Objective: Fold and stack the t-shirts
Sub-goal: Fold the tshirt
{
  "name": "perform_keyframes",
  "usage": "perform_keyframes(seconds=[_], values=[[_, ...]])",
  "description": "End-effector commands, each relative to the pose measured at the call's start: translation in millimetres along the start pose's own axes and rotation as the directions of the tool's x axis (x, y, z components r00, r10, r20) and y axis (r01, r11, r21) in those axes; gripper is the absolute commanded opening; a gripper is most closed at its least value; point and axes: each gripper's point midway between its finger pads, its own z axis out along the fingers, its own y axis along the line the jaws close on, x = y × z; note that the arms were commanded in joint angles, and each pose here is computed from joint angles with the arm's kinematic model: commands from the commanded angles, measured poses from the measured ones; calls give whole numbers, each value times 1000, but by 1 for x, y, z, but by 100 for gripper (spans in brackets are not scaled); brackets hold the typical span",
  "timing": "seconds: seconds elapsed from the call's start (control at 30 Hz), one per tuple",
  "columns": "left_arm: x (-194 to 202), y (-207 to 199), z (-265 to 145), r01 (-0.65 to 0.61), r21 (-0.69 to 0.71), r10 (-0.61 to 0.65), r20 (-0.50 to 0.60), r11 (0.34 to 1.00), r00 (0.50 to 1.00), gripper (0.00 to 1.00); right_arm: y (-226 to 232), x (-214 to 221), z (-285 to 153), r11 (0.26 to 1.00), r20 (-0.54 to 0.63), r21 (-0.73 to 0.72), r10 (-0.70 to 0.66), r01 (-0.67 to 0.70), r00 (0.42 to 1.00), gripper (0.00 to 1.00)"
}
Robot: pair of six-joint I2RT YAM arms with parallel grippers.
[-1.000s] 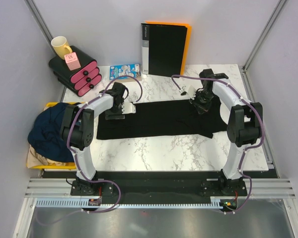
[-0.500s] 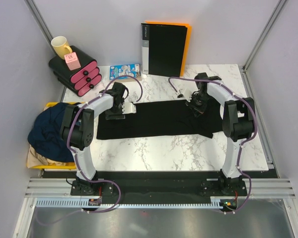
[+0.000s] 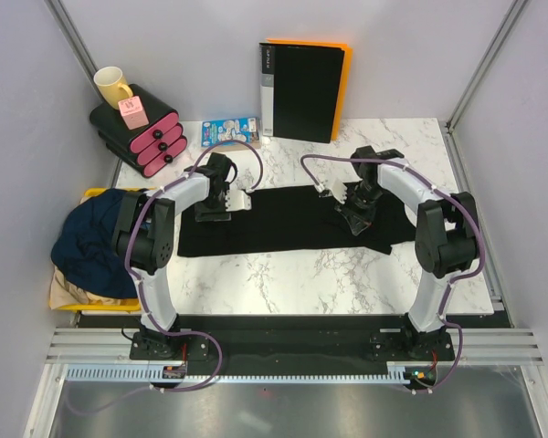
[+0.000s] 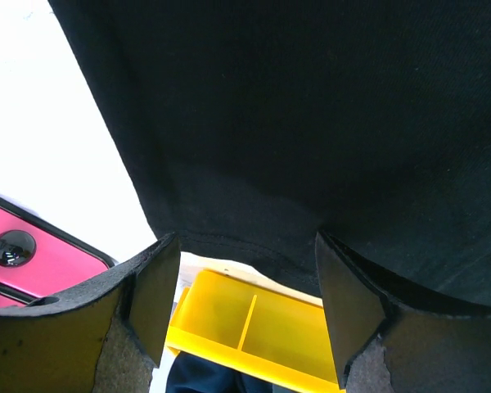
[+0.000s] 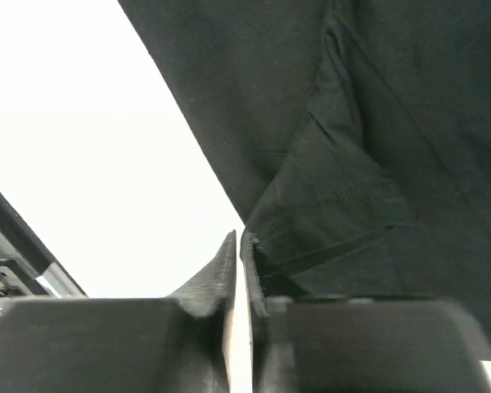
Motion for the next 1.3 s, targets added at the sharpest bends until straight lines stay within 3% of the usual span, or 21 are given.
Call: perform_keyframes(seconds=[0.0,0.07,0.27,0.73,0.9,0.93,1.0,1.27], values=[[-10,3,0,13,-14,-12,37,1000,999,74,-6,-12,-14,997,52,79,-8,4,999,19],[-10,2,0,11,-14,-11,37,1000,999,74,-19,-18,-22,992,70,127,-11,2,997,28],[-9,3,-3,8,-21,-7,35,1000,999,74,-46,-36,-27,982,96,187,-22,4,995,39],[-4,2,-4,4,-25,-4,18,1000,1000,74,-76,-24,7,987,61,156,15,-24,998,44],[-5,5,-4,-6,-28,6,17,1000,1000,75,-79,-24,6,988,68,154,19,-30,998,29],[-6,6,-3,-8,-26,8,15,1000,1000,74,-78,-23,6,988,65,151,18,-28,998,15],[-8,11,-4,-8,-37,9,19,999,1000,74,-77,-23,6,989,64,147,15,-24,998,3],[-12,18,2,-24,-36,24,19,999,1000,74,-51,-28,-10,997,82,69,-24,18,996,0]])
